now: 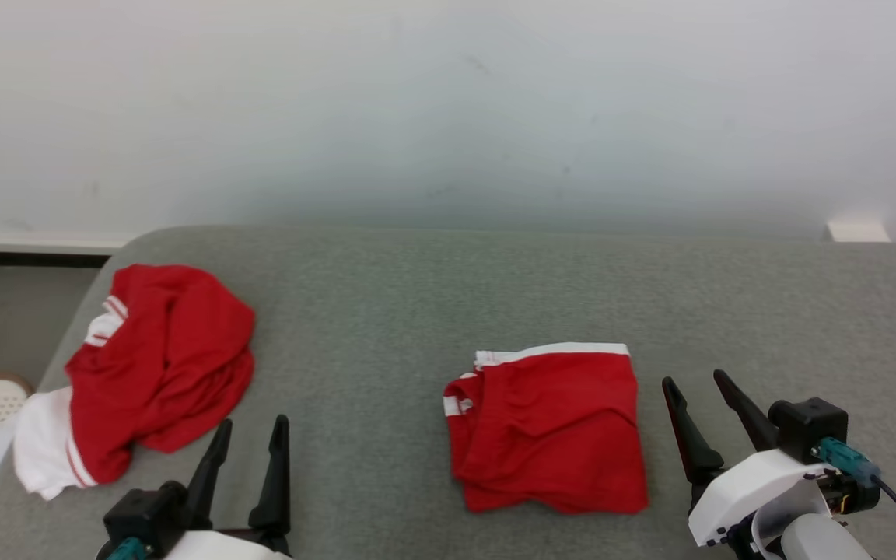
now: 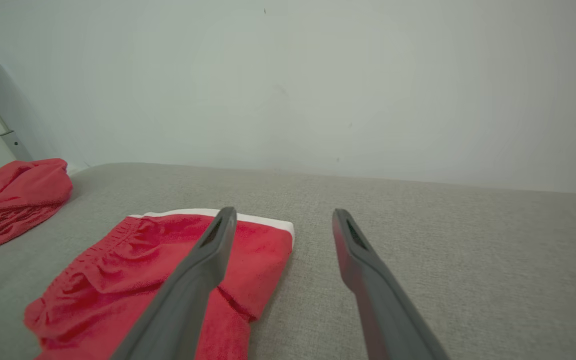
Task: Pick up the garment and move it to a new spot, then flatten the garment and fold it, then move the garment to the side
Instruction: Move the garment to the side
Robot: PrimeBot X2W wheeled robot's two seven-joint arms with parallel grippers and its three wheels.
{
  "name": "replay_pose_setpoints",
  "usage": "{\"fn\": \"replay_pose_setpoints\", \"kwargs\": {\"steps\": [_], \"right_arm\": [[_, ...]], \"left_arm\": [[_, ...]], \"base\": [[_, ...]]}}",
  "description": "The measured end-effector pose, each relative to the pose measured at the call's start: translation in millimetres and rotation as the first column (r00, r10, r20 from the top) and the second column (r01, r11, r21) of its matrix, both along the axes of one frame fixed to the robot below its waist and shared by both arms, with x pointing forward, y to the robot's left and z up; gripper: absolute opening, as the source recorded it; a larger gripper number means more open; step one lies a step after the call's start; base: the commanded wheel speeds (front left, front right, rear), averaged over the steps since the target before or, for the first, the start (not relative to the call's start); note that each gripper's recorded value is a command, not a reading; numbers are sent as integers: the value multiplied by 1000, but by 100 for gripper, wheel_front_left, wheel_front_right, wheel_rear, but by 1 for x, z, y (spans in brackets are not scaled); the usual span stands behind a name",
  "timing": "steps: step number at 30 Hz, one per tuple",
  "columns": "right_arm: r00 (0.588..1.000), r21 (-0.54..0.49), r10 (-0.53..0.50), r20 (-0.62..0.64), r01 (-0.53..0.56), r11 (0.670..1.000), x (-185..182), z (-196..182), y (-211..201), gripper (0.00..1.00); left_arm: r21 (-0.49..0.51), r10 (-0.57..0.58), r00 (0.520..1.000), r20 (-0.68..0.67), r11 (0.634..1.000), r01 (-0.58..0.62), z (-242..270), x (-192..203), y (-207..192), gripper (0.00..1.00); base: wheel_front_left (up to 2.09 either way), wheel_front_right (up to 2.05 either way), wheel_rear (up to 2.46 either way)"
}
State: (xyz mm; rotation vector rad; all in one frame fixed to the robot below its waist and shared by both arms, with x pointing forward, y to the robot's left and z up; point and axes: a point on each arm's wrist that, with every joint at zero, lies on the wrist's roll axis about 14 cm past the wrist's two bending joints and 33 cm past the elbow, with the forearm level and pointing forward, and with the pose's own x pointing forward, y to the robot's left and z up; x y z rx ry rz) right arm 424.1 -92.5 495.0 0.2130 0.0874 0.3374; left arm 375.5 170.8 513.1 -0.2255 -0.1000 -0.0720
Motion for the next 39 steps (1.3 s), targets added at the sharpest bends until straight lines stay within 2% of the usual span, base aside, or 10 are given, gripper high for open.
{"fn": "replay_pose_setpoints", "kwargs": {"steps": [8, 14, 17, 22, 23, 24, 25, 30, 36, 39], "right_arm": [[968, -11, 50, -248, -54, 998, 14, -42, 25, 100], [879, -60, 60, -473, -100, 993, 3, -88, 34, 100], [842, -62, 58, -537, -108, 992, 0, -101, 38, 100], [813, -26, 95, -574, -135, 991, -1, -105, 58, 100], [809, -21, 103, -579, -142, 990, -1, -105, 61, 82], [807, -17, 109, -581, -146, 989, -1, -105, 64, 53], [803, -15, 116, -584, -153, 988, -1, -106, 66, 0], [821, -8, 117, -558, -147, 989, 1, -104, 67, 0], [895, -12, 64, -442, -77, 997, 24, -76, 44, 0], [914, -24, 23, -405, -35, 999, 30, -66, 24, 0]], "left_arm": [[-3, 99, 995, 9, 995, -99, 3, -18, 33, 100], [-4, 160, 987, 9, 987, -160, 3, -35, 52, 100], [-7, 188, 982, 6, 982, -188, 2, -42, 61, 100], [-5, 218, 976, -2, 976, -218, -1, -50, 70, 100], [-5, 220, 976, -5, 975, -220, -1, -50, 70, 100], [-5, 221, 975, -7, 975, -221, -2, -50, 70, 100], [-5, 223, 975, -8, 975, -223, -2, -50, 71, 100], [-6, 221, 975, -14, 975, -221, -4, -49, 71, 100], [-6, 171, 985, -9, 985, -171, -3, -39, 55, 100], [-57, 124, 992, 3, 991, -123, 1, -30, 39, 100]], "base": [[0, 0, 0], [0, 0, 0], [0, 0, 0], [0, 0, 0], [0, 0, 0], [0, 0, 0], [0, 0, 0], [0, 0, 0], [0, 0, 0], [0, 0, 0]]}}
